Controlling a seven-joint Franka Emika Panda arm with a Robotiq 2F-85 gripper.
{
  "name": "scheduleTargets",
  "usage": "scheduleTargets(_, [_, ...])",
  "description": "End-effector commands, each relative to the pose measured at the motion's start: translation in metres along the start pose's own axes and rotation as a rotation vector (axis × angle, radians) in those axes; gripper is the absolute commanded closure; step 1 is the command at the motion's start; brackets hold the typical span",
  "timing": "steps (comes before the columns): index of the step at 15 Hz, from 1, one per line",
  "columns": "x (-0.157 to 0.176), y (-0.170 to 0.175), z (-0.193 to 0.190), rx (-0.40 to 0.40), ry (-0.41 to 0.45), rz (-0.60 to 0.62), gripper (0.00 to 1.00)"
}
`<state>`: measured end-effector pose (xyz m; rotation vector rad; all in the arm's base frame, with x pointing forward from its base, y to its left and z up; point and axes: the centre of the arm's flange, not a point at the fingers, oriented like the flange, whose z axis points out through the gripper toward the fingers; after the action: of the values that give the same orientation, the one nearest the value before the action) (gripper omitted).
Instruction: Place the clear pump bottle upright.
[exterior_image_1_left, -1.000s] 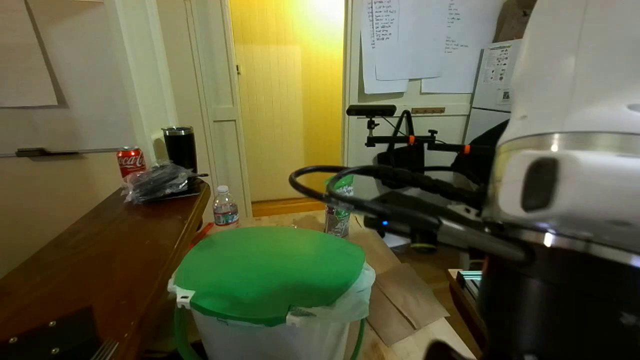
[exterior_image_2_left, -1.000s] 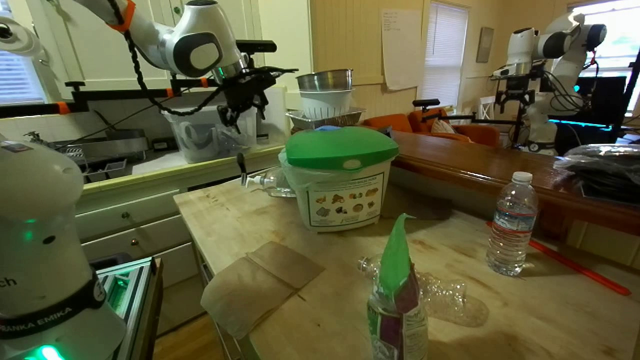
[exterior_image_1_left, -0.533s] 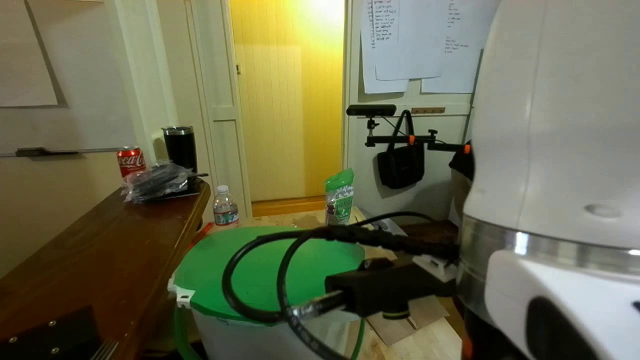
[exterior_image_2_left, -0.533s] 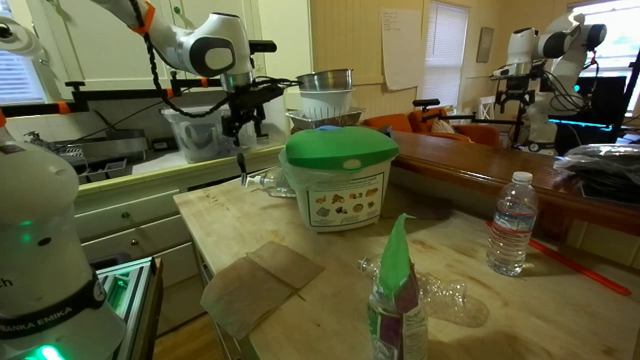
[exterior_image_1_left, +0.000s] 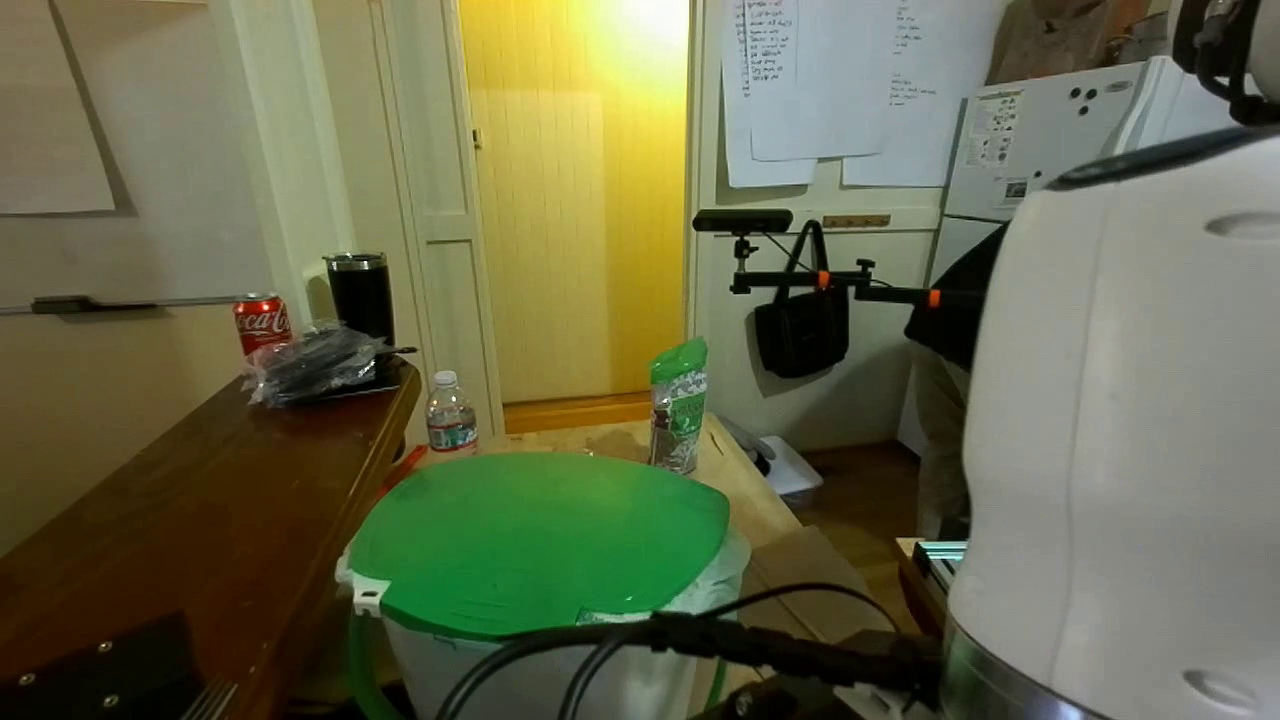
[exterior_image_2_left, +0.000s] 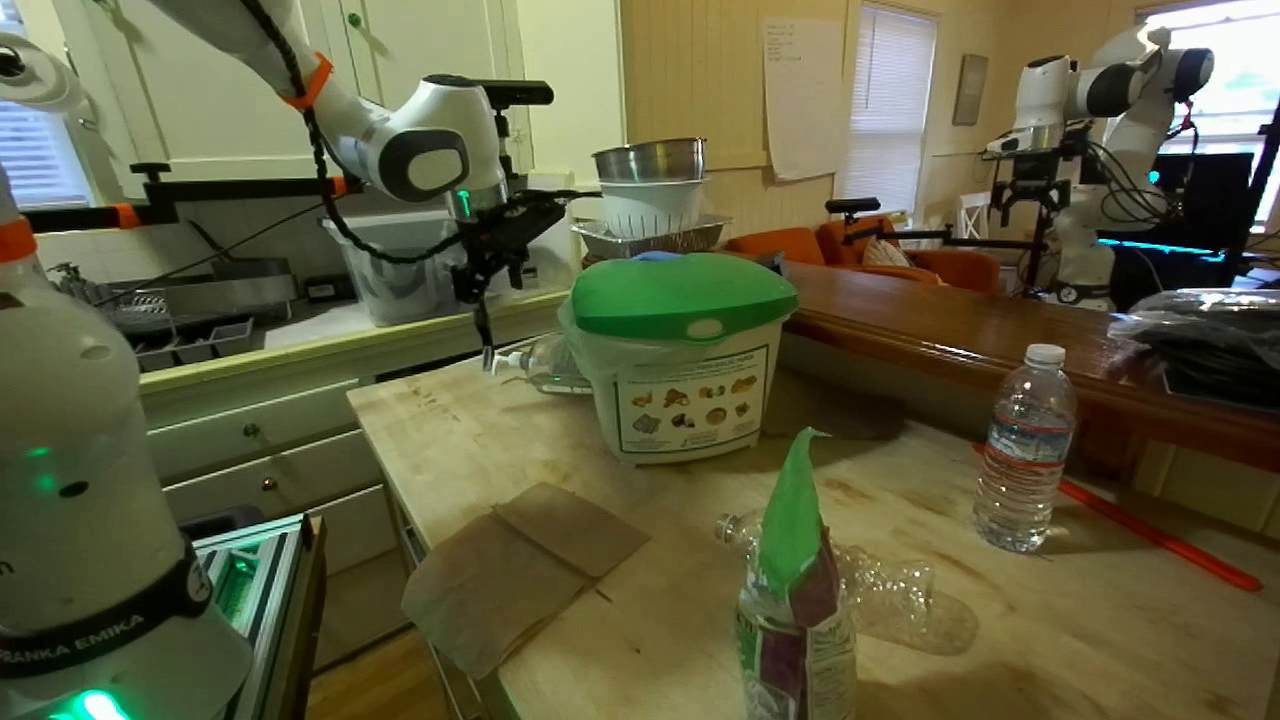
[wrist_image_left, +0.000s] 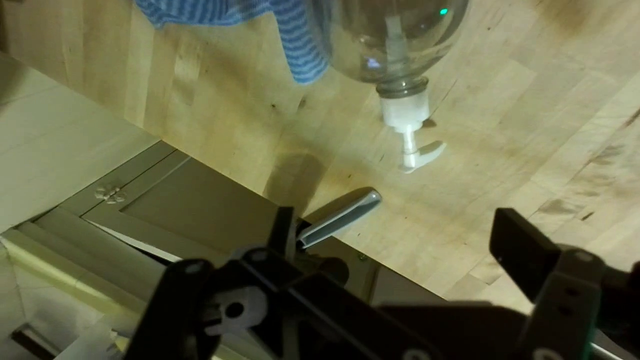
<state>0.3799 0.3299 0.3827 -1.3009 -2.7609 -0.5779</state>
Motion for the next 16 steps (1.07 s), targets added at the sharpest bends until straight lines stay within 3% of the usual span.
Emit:
scheduleTargets(1, [0.001,0.000,0.002,0.002,0.000,-0.001,0.00])
scheduleTargets(16, [0.001,-0.012,0.072,0.132,-0.141,-0.040,0.00])
